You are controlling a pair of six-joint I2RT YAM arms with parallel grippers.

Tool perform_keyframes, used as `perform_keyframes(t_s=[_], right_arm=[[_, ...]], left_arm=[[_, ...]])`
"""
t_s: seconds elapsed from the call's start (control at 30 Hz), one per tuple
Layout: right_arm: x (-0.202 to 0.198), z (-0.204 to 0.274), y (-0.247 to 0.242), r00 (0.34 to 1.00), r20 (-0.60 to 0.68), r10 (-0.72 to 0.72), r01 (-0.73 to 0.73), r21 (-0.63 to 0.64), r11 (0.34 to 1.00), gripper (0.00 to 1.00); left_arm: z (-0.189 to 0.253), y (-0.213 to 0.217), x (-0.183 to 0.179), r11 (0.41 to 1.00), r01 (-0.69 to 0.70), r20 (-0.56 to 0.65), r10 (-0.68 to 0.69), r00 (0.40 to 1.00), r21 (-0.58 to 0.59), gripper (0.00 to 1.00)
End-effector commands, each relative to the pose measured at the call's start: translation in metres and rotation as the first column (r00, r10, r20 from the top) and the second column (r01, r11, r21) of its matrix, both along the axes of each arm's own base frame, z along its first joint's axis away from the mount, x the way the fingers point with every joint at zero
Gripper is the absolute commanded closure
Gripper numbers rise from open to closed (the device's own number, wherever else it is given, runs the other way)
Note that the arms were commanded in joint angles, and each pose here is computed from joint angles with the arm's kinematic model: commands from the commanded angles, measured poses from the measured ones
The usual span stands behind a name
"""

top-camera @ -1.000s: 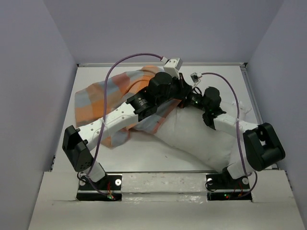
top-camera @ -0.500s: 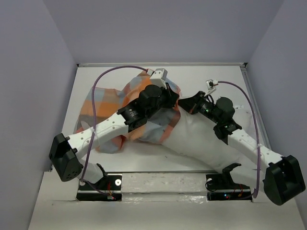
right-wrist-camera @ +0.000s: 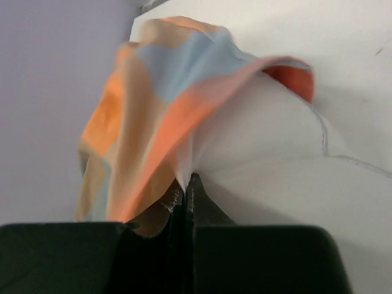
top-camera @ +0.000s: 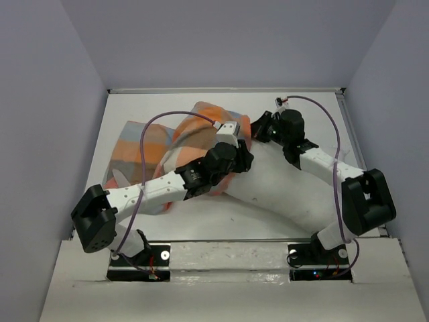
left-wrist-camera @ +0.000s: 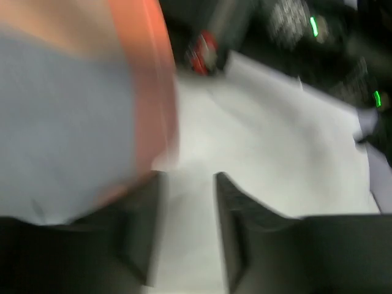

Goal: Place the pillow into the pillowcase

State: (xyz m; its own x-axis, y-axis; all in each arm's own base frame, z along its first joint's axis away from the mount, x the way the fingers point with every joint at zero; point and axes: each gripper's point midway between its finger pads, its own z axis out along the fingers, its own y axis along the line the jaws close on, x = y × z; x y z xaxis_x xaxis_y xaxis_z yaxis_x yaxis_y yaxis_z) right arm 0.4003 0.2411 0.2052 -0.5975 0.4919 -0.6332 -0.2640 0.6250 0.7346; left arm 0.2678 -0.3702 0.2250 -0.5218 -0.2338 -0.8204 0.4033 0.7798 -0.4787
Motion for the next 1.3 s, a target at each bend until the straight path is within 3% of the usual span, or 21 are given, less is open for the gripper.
perform_keyframes(t_s=[0.0, 0.13, 0.23, 0.27, 0.37, 0.4, 0.5, 0.73, 0.8, 0.93, 1.07, 1.17, 1.2, 1.23, 1.27], right_arm=[[0.049, 0.050, -0.021, 0.978, 0.163, -0.130, 0.134, -0.018, 0.991, 0.90], [0.047, 0.052, -0.038, 0.974, 0.166, -0.156, 0.176, -0.116, 0.978, 0.68], [0.040, 0.068, -0.046, 0.972, 0.189, -0.140, 0.176, -0.191, 0.966, 0.49], [0.037, 0.076, -0.047, 0.971, 0.199, -0.130, 0.170, -0.202, 0.964, 0.38], [0.017, 0.085, -0.050, 0.974, 0.210, -0.089, 0.138, -0.231, 0.963, 0.26], [0.008, 0.078, -0.049, 0.978, 0.200, -0.062, 0.110, -0.237, 0.965, 0.25], [-0.034, 0.072, -0.035, 0.983, 0.179, 0.043, 0.004, -0.252, 0.968, 0.24], [-0.106, 0.020, 0.005, 0.972, 0.124, 0.201, -0.122, -0.464, 0.877, 0.25], [-0.131, 0.001, 0.007, 0.969, 0.088, 0.230, -0.154, -0.515, 0.843, 0.21], [-0.151, -0.019, -0.016, 0.987, 0.086, 0.137, -0.053, -0.629, 0.775, 0.08], [-0.159, -0.036, -0.030, 0.994, 0.067, 0.091, -0.016, -0.712, 0.702, 0.03], [-0.155, -0.063, -0.038, 0.998, 0.022, 0.056, -0.018, -0.780, 0.625, 0.04], [-0.155, -0.069, -0.038, 0.998, 0.012, 0.055, -0.023, -0.797, 0.604, 0.05], [-0.153, -0.075, -0.038, 0.999, -0.001, 0.049, -0.029, -0.808, 0.588, 0.07], [-0.152, -0.089, -0.036, 0.999, -0.031, 0.044, -0.051, -0.827, 0.560, 0.15]], left_arm=[[0.033, 0.011, -0.035, 0.997, 0.026, 0.036, -0.024, 0.999, -0.075, 0.27], [0.007, 0.061, -0.035, 0.993, -0.114, 0.031, 0.114, 0.993, -0.004, 0.21], [-0.030, 0.093, -0.045, 0.983, -0.181, -0.023, 0.181, 0.983, 0.007, 0.26], [-0.039, 0.098, -0.048, 0.982, -0.190, -0.039, 0.190, 0.981, 0.007, 0.28], [-0.067, 0.107, -0.058, 0.983, -0.180, -0.072, 0.182, 0.981, 0.026, 0.41], [-0.077, 0.108, -0.061, 0.985, -0.170, -0.073, 0.172, 0.982, 0.036, 0.46], [-0.094, 0.110, -0.065, 0.983, -0.162, -0.070, 0.168, 0.983, 0.083, 0.49], [-0.099, 0.103, -0.055, 0.977, -0.164, -0.014, 0.167, 0.986, 0.135, 0.43], [-0.094, 0.098, -0.050, 0.978, -0.158, 0.015, 0.158, 0.987, 0.136, 0.42], [-0.092, 0.086, -0.041, 0.973, -0.160, 0.043, 0.155, 0.987, 0.169, 0.43], [-0.089, 0.083, -0.033, 0.964, -0.181, 0.067, 0.171, 0.983, 0.194, 0.55], [-0.081, 0.084, -0.029, 0.960, -0.200, 0.088, 0.185, 0.979, 0.198, 0.74], [-0.079, 0.084, -0.029, 0.959, -0.203, 0.092, 0.188, 0.978, 0.200, 0.85], [-0.077, 0.084, -0.029, 0.960, -0.198, 0.093, 0.183, 0.979, 0.200, 0.89], [-0.076, 0.083, -0.029, 0.961, -0.195, 0.093, 0.180, 0.979, 0.198, 0.95]])
